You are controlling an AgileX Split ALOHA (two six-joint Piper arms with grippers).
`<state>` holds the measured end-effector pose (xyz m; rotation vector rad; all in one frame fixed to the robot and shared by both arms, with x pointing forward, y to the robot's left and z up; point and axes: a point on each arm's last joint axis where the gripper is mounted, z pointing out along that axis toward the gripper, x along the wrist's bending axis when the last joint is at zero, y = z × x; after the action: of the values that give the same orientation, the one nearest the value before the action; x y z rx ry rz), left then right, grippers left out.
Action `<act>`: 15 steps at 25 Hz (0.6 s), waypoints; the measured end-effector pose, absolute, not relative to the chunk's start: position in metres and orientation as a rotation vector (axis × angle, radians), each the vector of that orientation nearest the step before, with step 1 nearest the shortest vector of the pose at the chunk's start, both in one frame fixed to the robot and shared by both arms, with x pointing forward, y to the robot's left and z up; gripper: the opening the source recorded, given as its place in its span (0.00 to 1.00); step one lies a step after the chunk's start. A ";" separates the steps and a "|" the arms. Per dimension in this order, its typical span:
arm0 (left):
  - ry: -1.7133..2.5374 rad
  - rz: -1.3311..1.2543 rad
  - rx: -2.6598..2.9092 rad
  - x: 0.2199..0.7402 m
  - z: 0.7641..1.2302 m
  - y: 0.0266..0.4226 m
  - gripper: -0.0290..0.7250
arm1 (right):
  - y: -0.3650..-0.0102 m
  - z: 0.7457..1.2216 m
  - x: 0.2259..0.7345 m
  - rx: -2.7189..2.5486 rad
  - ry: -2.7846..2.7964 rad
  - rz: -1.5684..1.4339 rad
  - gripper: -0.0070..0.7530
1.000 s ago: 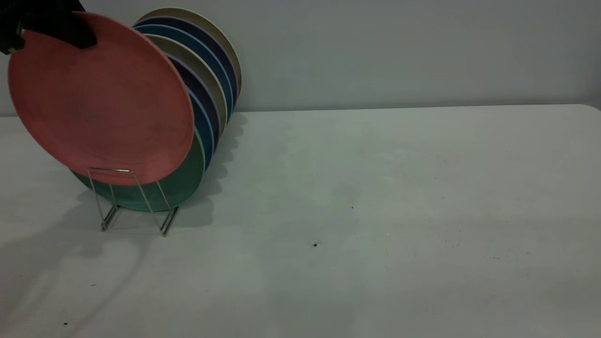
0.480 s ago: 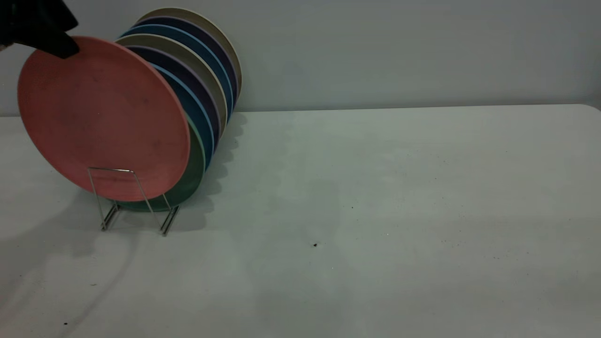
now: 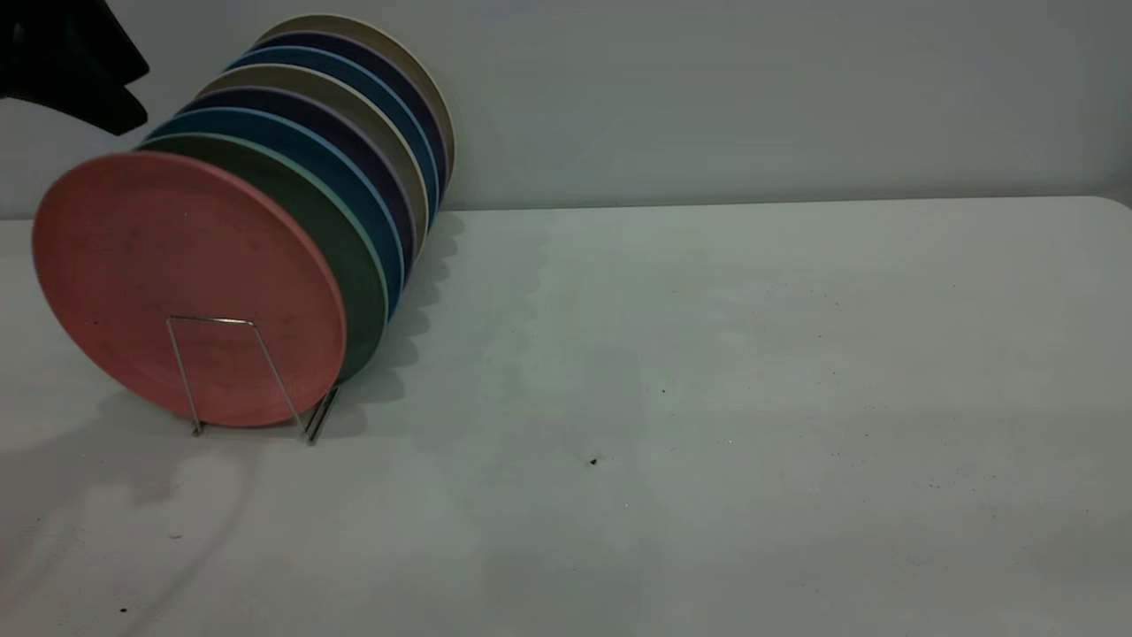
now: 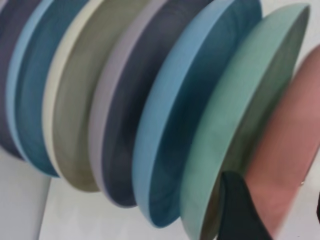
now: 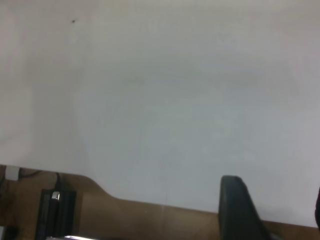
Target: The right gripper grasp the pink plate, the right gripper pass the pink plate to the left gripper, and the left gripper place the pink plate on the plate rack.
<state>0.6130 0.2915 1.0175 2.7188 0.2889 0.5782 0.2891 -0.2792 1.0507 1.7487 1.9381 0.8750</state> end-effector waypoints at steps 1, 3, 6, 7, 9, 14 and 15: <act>0.288 0.574 2.719 0.613 1.017 0.291 0.60 | -0.279 1.051 0.289 1.749 1.938 0.875 0.53; 0.285 0.583 2.717 0.612 1.021 0.291 0.60 | -0.279 1.051 0.289 1.749 1.938 0.874 0.53; 0.303 0.620 2.700 0.607 1.034 0.291 0.60 | -0.280 1.050 0.289 1.735 1.952 0.862 0.53; 0.326 0.631 2.686 0.603 1.041 0.291 0.60 | -0.280 1.050 0.288 1.722 1.966 0.850 0.53; 0.406 0.650 2.646 0.595 1.057 0.290 0.60 | -0.280 1.049 0.287 1.685 2.002 0.827 0.53; 0.672 0.714 2.476 0.562 1.110 0.287 0.60 | -0.285 1.040 0.287 1.658 2.042 0.740 0.53; 0.734 0.714 2.440 0.554 1.120 0.287 0.60 | -0.286 1.039 0.287 1.667 2.038 0.729 0.53</act>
<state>0.5541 0.2870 1.1198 2.4396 0.7339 0.7140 0.2867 -0.2857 1.0388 1.6671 2.0385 0.7294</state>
